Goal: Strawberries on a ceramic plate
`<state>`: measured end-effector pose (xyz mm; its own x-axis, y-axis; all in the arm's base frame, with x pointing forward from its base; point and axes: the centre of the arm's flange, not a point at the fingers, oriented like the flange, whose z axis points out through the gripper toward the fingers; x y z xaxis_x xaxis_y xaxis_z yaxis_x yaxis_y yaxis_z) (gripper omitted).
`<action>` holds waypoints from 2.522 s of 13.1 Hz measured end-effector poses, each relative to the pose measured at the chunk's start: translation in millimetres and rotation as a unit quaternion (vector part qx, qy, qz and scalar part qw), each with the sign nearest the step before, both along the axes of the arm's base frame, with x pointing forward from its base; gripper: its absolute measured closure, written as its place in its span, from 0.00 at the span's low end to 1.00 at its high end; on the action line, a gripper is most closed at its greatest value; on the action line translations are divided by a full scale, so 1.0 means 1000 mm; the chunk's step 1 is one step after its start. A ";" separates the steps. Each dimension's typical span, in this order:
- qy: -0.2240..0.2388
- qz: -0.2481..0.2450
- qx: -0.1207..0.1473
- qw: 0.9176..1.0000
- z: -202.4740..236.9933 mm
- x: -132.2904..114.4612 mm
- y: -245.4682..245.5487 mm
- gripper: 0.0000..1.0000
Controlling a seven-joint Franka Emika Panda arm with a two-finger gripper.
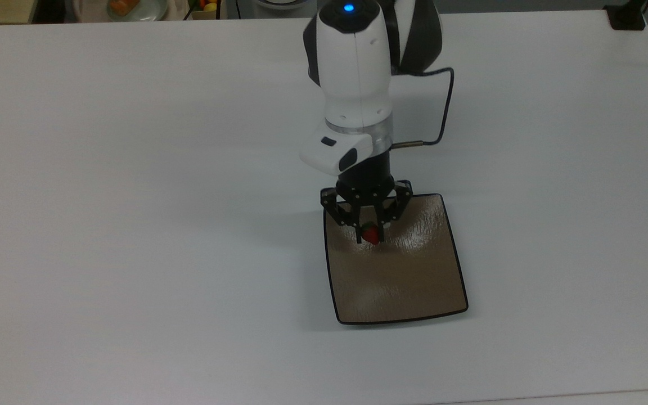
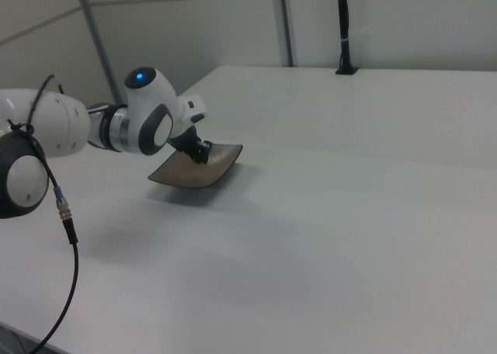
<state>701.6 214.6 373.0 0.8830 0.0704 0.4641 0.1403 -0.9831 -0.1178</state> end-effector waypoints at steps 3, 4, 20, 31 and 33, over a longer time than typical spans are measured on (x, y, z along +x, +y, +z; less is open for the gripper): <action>-0.016 -0.001 0.009 1.000 -0.020 0.001 0.012 0.68; -0.019 0.000 0.009 1.000 -0.029 0.002 0.015 0.67; 0.116 -0.006 -0.004 0.993 0.102 -0.041 -0.035 0.00; 0.283 -0.050 -0.079 0.954 0.218 -0.152 -0.131 0.00; 0.288 -0.053 -0.077 0.953 0.214 -0.151 -0.151 0.00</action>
